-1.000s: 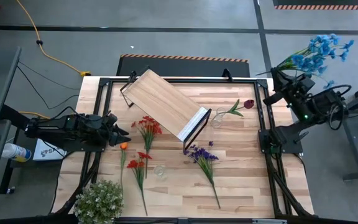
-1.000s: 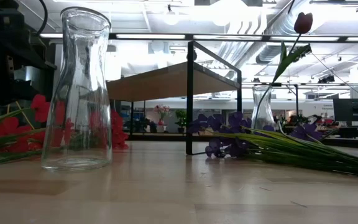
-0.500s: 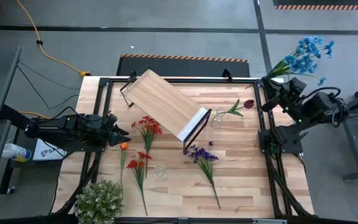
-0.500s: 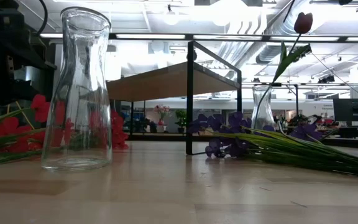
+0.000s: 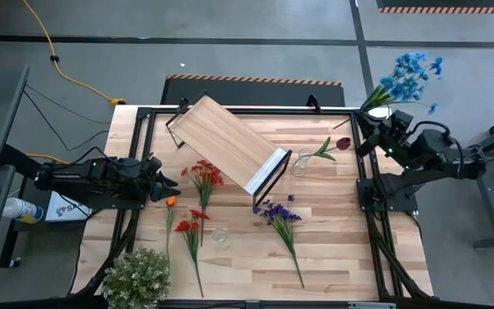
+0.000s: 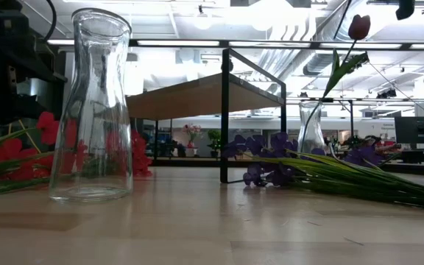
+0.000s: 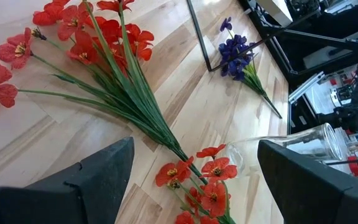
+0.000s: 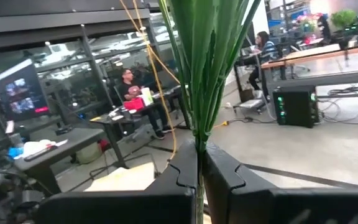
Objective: Pick and place flowers into a vace then onto a shelf
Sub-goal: Put the blue flowers into the top transparent vase
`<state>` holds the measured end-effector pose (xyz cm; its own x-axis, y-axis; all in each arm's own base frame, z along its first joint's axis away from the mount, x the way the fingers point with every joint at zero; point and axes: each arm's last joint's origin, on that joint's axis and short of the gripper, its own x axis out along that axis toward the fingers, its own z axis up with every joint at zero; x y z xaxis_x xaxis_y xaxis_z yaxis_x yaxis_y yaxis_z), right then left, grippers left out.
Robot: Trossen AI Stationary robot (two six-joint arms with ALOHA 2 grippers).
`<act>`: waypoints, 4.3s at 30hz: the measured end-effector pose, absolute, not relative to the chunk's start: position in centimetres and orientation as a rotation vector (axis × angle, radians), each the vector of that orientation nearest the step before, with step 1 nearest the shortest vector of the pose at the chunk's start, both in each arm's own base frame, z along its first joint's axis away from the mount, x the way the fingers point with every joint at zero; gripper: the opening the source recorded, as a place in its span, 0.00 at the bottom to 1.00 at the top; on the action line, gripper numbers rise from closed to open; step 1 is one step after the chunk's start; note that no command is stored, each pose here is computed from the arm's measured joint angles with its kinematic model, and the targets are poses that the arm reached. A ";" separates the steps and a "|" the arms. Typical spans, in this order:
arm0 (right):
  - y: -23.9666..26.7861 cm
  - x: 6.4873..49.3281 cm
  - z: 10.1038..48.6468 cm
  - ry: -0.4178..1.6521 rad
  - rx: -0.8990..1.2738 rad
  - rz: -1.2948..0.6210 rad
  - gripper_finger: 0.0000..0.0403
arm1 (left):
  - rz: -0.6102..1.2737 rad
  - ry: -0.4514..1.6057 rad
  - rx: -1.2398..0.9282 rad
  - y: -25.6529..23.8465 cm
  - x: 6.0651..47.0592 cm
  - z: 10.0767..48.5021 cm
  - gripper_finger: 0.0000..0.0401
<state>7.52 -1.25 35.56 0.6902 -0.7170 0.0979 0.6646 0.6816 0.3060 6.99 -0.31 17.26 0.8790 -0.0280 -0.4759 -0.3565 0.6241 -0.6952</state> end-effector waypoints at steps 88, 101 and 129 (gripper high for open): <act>-14.7 8.7 30.8 -0.211 0.574 -0.200 0.00 | 0.204 0.473 -0.910 -0.3 7.0 17.3 0.94; -17.7 9.2 28.3 -0.134 0.642 -0.250 0.00 | 0.204 0.473 -0.911 -0.3 7.0 17.3 0.94; -16.5 12.6 26.1 0.053 0.614 -0.025 0.00 | 0.227 0.460 -0.905 -0.2 7.0 17.3 0.94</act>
<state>12.58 -16.46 26.08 0.9983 -0.0074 -0.0574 0.0392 0.8170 0.5753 6.99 -0.24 17.26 0.8798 -0.0014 -0.4754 -0.3786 0.6027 -0.7025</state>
